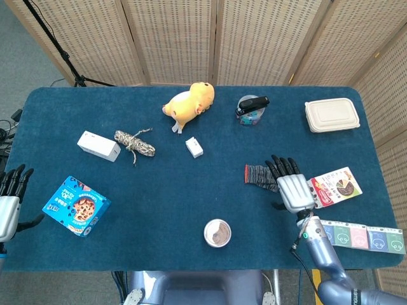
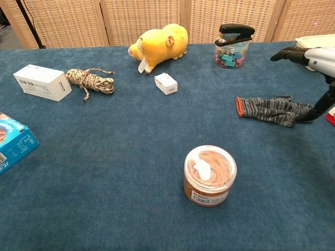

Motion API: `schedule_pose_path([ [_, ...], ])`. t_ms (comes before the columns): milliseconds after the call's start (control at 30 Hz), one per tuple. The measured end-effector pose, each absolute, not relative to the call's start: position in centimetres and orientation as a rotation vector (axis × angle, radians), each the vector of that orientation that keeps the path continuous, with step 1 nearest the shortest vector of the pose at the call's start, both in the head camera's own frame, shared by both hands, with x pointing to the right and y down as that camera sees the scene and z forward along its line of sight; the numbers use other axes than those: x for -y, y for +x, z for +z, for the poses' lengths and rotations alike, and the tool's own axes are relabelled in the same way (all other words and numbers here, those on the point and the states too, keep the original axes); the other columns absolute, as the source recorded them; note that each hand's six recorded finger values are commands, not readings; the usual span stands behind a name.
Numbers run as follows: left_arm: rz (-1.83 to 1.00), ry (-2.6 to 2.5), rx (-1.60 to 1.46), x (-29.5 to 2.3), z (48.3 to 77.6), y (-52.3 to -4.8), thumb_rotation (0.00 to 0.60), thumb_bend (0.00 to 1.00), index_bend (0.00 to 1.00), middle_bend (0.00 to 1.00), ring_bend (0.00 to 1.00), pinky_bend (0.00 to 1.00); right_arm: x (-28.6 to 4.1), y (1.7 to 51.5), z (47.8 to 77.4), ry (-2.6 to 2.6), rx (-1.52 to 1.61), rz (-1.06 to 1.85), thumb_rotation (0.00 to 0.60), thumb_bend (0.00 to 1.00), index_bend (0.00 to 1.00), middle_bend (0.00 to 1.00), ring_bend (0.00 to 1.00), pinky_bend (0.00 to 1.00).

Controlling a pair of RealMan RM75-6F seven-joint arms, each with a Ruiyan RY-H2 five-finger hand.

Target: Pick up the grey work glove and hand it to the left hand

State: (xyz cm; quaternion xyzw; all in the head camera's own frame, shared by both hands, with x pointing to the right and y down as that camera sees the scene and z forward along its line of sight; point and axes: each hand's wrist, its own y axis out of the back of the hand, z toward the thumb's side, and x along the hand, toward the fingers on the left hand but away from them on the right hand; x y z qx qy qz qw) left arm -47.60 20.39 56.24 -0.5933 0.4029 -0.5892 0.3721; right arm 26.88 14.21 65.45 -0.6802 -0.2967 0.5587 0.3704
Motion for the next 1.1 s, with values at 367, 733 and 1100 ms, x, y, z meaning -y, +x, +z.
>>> schedule_pose_path([
  [367,-1.529,-1.527,-1.040,-20.2,56.5,-47.9,0.600,0.00,0.00,0.00,0.00,0.00,-12.2,24.6,69.1,-1.755,0.704,1.563,0.600,0.00,0.00,0.00,0.00,0.00],
  [733,-1.547,-1.545,-1.023,-20.1,57.0,-47.7,0.600,0.00,0.00,0.00,0.00,0.00,-10.7,25.6,71.3,-1.762,0.691,1.666,0.600,0.00,0.00,0.00,0.00,0.00],
  [1100,-1.559,-1.548,-1.021,-19.9,57.2,-47.8,0.600,0.00,0.00,0.00,0.00,0.00,-10.8,25.0,72.4,-1.808,0.688,1.680,0.600,0.00,0.00,0.00,0.00,0.02],
])
